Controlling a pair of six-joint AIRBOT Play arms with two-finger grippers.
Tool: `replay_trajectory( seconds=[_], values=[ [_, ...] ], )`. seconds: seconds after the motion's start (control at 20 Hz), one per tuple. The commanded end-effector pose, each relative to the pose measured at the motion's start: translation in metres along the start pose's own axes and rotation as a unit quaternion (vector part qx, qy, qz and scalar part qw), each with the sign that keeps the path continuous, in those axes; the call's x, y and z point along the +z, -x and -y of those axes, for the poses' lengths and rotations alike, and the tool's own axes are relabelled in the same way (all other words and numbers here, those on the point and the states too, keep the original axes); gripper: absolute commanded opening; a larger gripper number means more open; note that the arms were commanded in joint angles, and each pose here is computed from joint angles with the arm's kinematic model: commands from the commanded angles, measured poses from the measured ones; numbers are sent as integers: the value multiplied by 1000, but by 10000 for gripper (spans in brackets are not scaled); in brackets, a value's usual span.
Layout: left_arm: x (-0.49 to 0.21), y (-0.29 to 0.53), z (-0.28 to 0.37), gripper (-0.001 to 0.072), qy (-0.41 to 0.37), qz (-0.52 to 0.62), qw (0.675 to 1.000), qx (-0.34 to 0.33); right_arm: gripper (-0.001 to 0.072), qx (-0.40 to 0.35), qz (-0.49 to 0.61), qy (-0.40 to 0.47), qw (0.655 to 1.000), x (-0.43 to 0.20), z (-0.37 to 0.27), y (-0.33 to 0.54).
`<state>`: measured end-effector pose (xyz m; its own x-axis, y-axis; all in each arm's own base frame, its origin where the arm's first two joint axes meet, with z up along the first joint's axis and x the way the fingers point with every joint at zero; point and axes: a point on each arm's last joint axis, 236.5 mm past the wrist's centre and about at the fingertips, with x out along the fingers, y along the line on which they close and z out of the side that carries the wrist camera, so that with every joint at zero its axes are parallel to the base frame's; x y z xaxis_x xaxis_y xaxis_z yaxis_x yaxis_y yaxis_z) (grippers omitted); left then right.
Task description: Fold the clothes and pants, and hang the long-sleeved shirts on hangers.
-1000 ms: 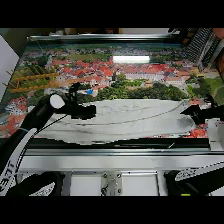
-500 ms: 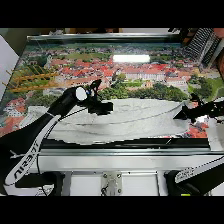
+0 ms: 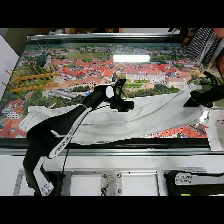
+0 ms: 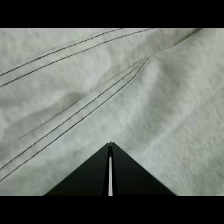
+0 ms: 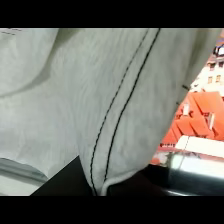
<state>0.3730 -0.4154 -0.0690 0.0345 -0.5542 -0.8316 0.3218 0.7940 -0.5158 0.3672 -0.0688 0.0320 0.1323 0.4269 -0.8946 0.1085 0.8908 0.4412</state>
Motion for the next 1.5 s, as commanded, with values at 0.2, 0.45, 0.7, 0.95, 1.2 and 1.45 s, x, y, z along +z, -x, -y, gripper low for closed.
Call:
replay_trajectory(
  seconds=[0.2,0.45,0.7,0.95,1.2,1.45],
  values=[
    [-11,-62,24,22,-42,-63,997,-6,25,-87,33,82,992,-14,-106,44],
    [-16,-66,21,22,-43,-80,996,-3,24,-76,13,129,989,-34,-166,35],
    [-1,-40,7,22,-35,-72,997,2,25,-66,-1,144,987,-50,-206,20],
    [73,68,-57,22,-36,29,997,58,24,-43,20,137,989,-56,-254,2],
    [109,215,-140,22,8,124,985,120,25,-12,25,121,992,-65,-312,-42],
    [100,344,-196,22,66,205,964,155,25,8,3,146,989,-85,-368,-126]
  ],
)
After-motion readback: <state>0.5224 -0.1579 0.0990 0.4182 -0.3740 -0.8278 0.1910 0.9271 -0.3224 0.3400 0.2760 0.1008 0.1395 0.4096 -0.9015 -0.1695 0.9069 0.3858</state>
